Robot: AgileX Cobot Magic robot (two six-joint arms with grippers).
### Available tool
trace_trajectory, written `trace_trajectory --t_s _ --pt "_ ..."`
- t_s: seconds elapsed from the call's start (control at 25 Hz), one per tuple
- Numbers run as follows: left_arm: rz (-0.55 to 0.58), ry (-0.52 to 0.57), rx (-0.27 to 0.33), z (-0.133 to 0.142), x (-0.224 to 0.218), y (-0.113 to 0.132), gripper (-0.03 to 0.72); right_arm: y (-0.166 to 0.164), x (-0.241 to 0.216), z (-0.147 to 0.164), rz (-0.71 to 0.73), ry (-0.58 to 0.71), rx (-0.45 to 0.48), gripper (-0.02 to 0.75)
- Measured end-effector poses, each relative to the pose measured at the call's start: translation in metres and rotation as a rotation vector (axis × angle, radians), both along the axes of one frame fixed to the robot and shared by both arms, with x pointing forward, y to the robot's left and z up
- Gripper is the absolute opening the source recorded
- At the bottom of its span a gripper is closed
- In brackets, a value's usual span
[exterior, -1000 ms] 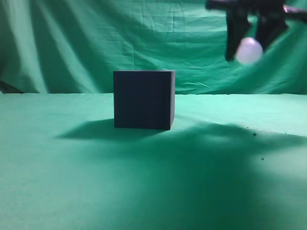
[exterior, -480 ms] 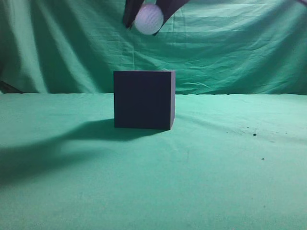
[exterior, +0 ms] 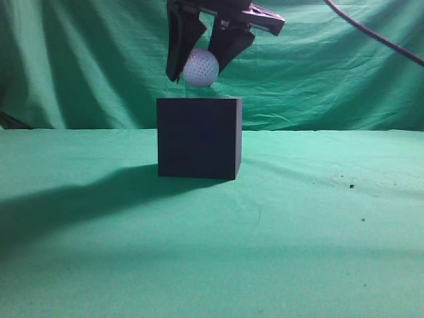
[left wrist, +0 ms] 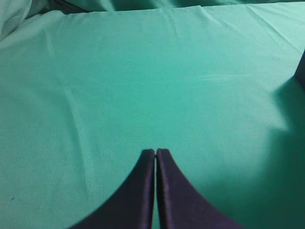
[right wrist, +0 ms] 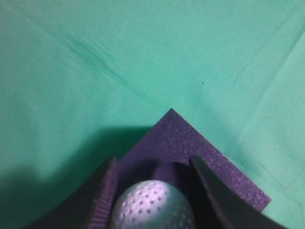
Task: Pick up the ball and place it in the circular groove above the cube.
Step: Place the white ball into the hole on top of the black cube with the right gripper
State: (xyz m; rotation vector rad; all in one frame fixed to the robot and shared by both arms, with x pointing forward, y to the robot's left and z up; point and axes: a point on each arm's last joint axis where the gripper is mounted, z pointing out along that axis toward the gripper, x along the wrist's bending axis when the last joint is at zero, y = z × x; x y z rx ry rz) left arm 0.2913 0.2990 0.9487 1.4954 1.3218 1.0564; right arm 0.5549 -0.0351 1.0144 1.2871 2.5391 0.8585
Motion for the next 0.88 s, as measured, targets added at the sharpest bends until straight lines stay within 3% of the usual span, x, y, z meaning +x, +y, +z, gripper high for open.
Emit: trace_trajectory --t_s 0.16,0.36,0.56,0.68,0.8,0.88 --pt "0.0 0.0 0.0 0.0 0.0 0.0 0.0 0.001 0.001 -0.005 0.002 0.006 -0.012 0.307" --pt "0.0 0.0 0.0 0.0 0.0 0.0 0.0 0.001 0.003 -0.005 0.003 -0.014 -0.007 0.535" --pt "0.0 0.0 0.0 0.0 0.0 0.0 0.0 0.0 0.001 0.01 0.007 -0.029 0.002 0.538" --pt "0.0 0.0 0.0 0.0 0.0 0.0 0.0 -0.007 -0.009 0.044 0.006 -0.032 0.019 0.351" --pt "0.0 0.0 0.0 0.0 0.0 0.0 0.0 -0.022 -0.029 0.082 0.014 -0.019 0.018 0.115" --pt "0.0 0.0 0.0 0.0 0.0 0.0 0.0 -0.036 -0.046 0.105 0.013 -0.001 0.013 0.04"
